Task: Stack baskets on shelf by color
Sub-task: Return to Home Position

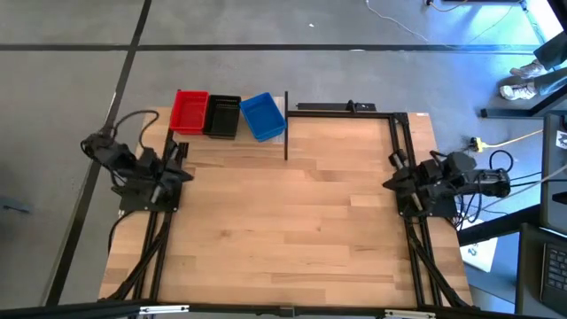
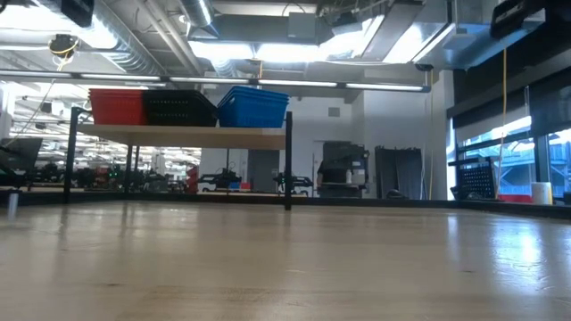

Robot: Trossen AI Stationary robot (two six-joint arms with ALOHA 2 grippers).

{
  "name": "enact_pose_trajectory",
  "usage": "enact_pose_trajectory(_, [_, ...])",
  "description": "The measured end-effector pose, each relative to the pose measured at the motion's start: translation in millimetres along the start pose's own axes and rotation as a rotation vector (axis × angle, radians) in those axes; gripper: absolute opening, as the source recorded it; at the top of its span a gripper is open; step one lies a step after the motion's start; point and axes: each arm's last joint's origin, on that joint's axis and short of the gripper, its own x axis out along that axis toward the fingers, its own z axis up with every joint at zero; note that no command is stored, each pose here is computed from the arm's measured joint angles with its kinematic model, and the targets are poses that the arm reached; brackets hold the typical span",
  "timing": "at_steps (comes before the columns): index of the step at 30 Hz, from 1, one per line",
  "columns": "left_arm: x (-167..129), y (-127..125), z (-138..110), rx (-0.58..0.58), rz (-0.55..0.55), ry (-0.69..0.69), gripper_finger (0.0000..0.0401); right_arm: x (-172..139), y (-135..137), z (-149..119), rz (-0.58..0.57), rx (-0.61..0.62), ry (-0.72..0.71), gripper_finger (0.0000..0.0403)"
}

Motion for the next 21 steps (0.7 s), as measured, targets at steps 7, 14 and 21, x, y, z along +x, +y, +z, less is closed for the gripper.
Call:
enact_pose_trajectory(7, [17.3,-5.4,-40.5,0.071,0.015,-0.031,0.0000,6.0,-3.6,-38.7,0.002,0.007,0.034,0.0000])
enact_pose_trajectory(14, [23.5,-5.6,-69.1,0.067,0.054,0.002,0.0000,7.2,-5.8,-67.2,0.003,0.002,0.017,0.0000])
enact_pose_trajectory(21, [24.3,-5.9,-75.7,0.084,0.042,0.021,0.0000,7.4,-6.3,-74.1,0.003,-0.048,0.035,0.0000])
